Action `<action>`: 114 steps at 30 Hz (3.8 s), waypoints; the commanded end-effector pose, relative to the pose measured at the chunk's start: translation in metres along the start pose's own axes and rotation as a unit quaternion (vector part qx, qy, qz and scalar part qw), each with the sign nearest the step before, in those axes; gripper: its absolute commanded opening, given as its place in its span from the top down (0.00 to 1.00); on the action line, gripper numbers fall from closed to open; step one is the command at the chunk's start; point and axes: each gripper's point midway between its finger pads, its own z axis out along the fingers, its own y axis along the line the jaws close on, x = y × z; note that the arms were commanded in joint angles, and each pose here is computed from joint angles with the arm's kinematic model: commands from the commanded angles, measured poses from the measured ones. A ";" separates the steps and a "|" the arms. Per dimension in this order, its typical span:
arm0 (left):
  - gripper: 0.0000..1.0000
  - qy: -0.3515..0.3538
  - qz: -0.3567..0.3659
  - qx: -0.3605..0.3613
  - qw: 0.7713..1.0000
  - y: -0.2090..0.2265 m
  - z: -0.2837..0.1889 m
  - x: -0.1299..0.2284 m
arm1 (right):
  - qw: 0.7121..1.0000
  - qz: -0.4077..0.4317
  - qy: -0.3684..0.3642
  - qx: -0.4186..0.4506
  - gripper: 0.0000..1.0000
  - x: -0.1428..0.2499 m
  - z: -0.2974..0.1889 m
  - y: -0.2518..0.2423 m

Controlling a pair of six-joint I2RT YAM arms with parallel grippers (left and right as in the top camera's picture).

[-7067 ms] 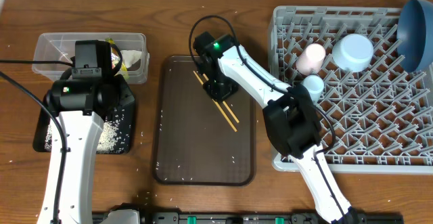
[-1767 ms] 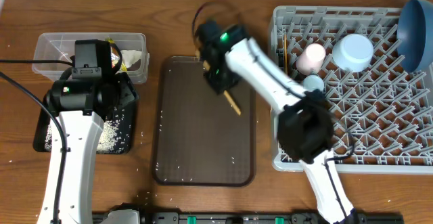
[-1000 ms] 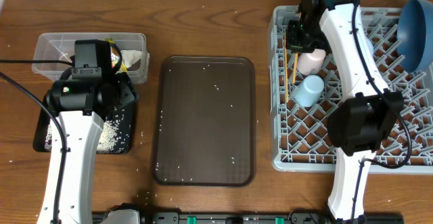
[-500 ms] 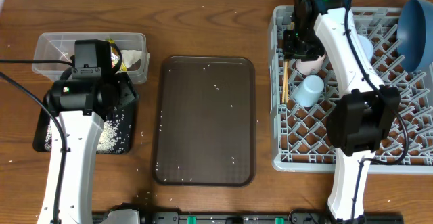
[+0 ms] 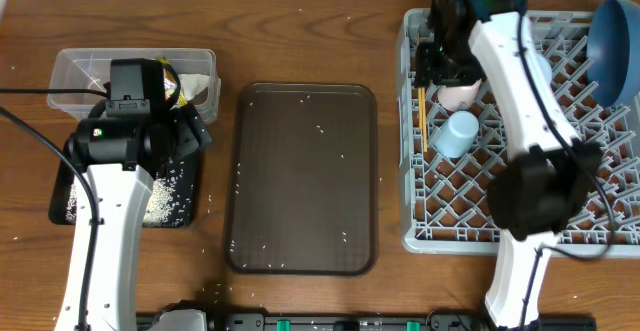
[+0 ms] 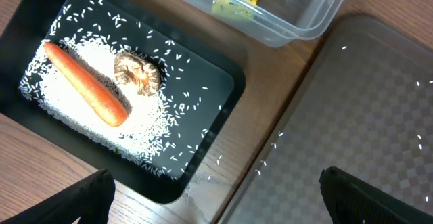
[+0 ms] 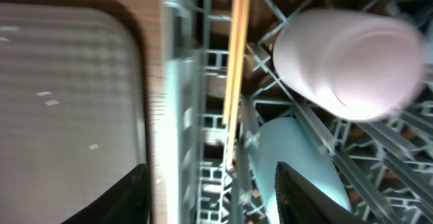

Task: Sort waste into correct bins and load items into the dishwasher rack

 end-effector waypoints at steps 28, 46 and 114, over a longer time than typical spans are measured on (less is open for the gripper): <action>0.02 -0.001 -0.006 -0.005 1.000 0.002 0.000 -0.001 | 0.937 -0.168 -0.302 -0.057 0.01 0.108 -0.264 0.060; 0.02 -0.001 -0.006 -0.005 1.000 0.002 0.000 -0.001 | 0.844 -0.030 -0.535 -0.009 0.01 0.099 -0.249 -0.047; 0.02 -0.007 -0.007 -0.002 1.000 0.002 -0.004 -0.002 | 0.784 -0.003 -0.620 -0.003 0.01 0.187 -0.032 -0.091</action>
